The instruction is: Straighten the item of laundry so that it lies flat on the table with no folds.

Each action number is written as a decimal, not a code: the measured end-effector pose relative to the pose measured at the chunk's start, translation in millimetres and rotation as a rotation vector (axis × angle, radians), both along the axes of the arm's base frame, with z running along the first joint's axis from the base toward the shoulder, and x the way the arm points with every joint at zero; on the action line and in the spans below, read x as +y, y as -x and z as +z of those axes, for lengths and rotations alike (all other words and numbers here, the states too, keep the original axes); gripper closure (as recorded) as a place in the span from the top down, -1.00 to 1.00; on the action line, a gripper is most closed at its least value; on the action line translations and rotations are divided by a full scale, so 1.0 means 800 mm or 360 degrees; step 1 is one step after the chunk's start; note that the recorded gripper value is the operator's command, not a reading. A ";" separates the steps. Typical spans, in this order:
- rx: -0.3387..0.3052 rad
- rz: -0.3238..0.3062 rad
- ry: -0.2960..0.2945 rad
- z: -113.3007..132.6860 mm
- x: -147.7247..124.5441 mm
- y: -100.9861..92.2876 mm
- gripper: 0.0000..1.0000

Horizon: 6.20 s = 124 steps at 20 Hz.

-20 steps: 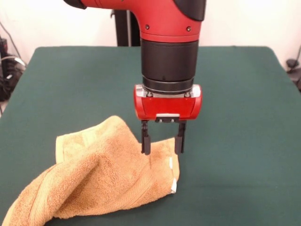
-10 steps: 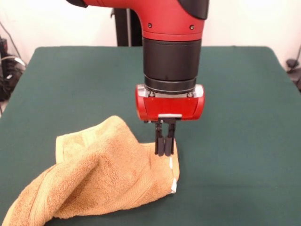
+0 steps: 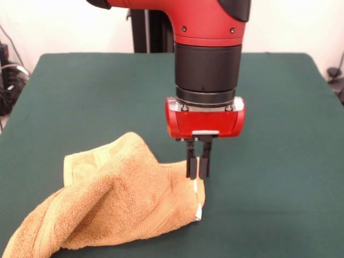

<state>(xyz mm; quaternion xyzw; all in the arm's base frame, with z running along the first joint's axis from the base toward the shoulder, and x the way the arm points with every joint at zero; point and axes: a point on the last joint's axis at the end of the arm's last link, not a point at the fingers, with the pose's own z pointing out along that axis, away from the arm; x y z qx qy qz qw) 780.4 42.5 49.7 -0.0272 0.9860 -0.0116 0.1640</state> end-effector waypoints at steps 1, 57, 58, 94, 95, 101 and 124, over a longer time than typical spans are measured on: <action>-0.0003 0.0001 0.0000 0.000 0.000 0.000 1.00; 0.0157 0.0005 -0.0004 -0.118 0.000 0.052 1.00; 0.0157 -0.0002 -0.0013 -0.123 -0.002 0.053 1.00; 0.0090 0.0032 0.0024 -0.110 0.011 0.054 -1.00; 0.0093 0.0046 0.0035 -0.099 0.018 0.059 -1.00; 0.0120 0.0080 0.0079 0.002 0.073 0.099 -1.00; 0.0106 -0.0446 -0.0134 0.294 0.210 0.190 -1.00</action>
